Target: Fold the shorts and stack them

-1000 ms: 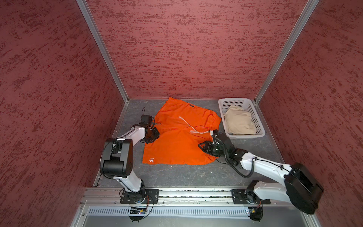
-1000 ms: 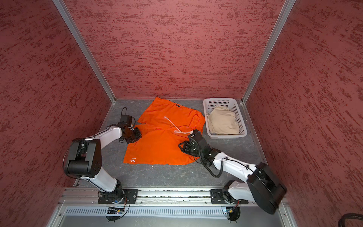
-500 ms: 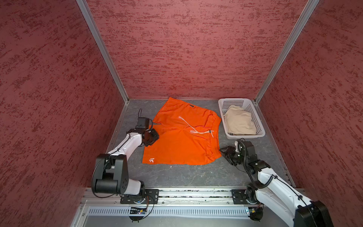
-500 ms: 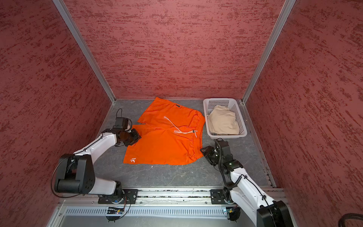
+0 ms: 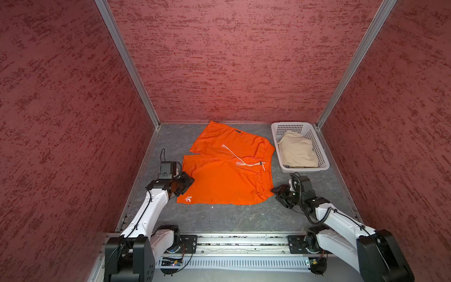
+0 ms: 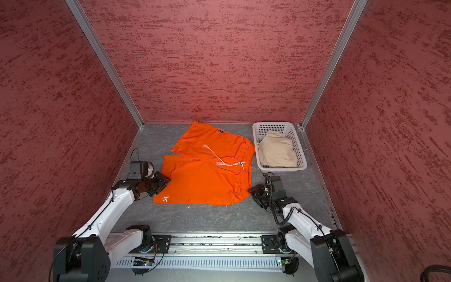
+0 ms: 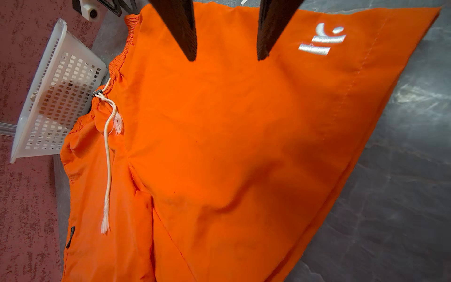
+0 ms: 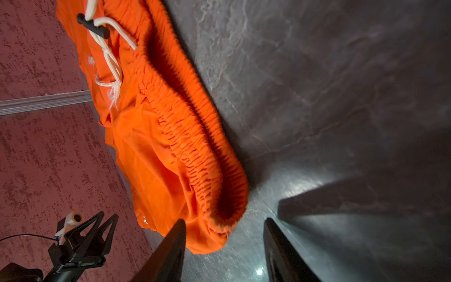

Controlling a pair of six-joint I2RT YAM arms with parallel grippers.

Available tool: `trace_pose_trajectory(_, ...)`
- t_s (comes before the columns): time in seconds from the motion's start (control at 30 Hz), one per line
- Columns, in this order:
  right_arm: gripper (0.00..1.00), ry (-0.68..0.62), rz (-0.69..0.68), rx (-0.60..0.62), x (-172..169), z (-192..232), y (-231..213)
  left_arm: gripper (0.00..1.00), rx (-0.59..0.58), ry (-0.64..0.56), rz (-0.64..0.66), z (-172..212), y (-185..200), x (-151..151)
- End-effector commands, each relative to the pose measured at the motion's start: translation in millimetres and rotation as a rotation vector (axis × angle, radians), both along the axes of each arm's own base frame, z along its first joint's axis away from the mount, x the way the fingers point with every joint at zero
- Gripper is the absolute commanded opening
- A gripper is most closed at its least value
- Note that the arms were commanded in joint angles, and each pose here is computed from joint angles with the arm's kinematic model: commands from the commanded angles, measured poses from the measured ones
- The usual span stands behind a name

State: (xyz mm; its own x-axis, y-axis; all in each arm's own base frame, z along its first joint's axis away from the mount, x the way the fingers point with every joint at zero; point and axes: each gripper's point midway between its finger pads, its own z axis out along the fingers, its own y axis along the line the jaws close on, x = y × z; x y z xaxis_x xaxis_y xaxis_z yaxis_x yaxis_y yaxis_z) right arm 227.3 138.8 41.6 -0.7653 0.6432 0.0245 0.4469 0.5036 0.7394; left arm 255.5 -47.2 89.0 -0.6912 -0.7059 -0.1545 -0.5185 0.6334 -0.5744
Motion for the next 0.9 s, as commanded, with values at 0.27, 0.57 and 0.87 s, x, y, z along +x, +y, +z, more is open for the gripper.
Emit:
trace_pose_trajectory(0.27,0.47,-0.027,-0.008,0.043,16,1,7,0.46,-0.124,-0.02,0.069,2,7,-14)
trace_pose_trajectory(0.57,0.31,0.024,0.011,0.043,15,-21,10,0.46,-0.165,0.047,0.142,-11,7,-31)
trace_pose_trajectory(0.87,0.06,0.04,-0.016,0.008,13,-24,4,0.48,-0.068,0.15,0.419,-8,39,-66)
